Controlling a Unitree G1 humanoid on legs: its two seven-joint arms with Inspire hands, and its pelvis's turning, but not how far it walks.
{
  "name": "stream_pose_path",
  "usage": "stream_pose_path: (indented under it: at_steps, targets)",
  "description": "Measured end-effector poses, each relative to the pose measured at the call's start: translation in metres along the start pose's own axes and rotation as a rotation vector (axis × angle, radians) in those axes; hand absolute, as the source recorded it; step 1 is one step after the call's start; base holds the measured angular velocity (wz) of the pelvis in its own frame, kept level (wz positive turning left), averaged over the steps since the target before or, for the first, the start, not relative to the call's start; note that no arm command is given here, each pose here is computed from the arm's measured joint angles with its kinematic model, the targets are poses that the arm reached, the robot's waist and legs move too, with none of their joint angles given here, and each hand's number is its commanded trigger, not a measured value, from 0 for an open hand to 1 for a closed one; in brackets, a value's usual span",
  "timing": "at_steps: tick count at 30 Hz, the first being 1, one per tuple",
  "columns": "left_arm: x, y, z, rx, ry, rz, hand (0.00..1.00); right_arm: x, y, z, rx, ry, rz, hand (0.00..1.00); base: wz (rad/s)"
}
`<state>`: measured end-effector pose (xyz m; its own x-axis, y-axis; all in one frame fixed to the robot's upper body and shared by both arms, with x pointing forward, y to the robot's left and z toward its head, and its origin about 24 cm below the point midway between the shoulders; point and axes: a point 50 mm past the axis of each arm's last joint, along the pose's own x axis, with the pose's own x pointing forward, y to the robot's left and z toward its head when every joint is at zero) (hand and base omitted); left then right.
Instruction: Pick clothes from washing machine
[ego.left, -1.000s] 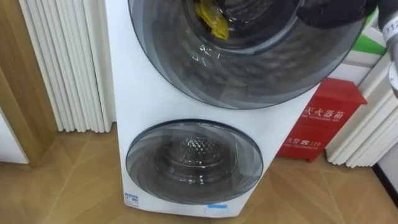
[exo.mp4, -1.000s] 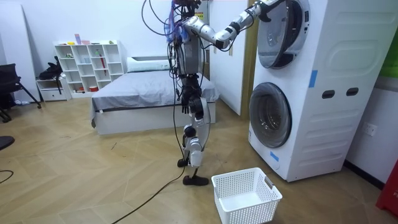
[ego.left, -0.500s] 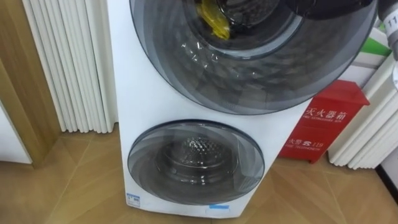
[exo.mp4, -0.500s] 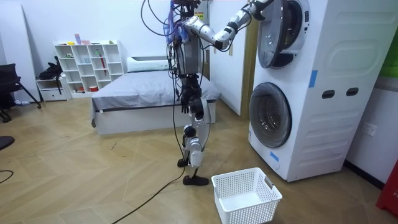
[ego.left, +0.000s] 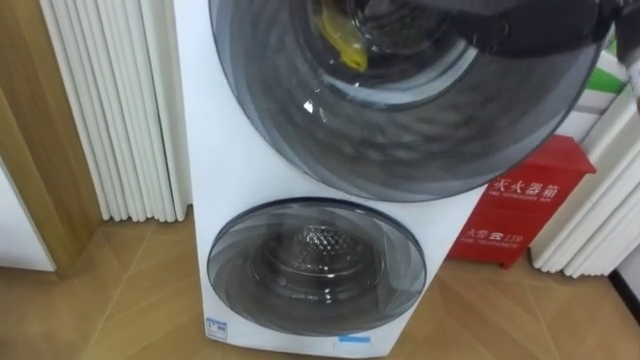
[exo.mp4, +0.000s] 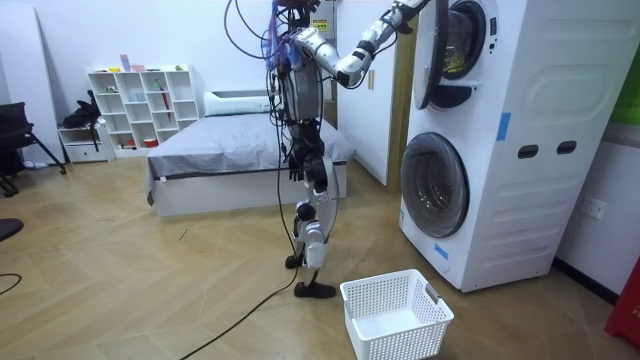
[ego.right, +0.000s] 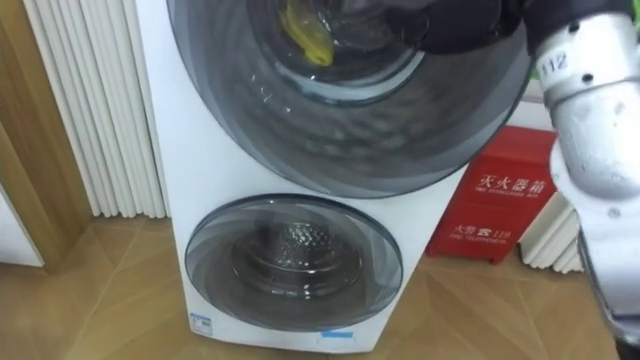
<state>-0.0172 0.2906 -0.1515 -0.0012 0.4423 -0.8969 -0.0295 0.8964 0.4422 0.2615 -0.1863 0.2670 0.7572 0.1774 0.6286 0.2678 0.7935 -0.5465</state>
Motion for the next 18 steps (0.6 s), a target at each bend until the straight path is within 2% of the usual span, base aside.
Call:
stream_pose_path:
  at_steps: [4,6,9,18]
  targets:
    - [0.000,-0.004,0.001,-0.001,-0.016,-0.011,0.00,-0.012,0.004,0.006,0.098,-0.050,-0.008,0.00,0.00]
    - [-0.001,-0.007,0.002,0.013,-0.024,-0.022,0.00,-0.022,0.007,0.005,0.239,-0.062,-0.009,0.00,0.00]
    - [-0.001,-0.012,0.000,0.018,-0.025,-0.032,0.00,-0.037,0.012,0.006,0.335,-0.074,-0.018,0.00,0.00]
    - [-0.003,-0.019,-0.010,0.016,0.000,-0.030,0.00,-0.058,0.018,-0.004,0.406,-0.037,0.030,0.00,-0.01]
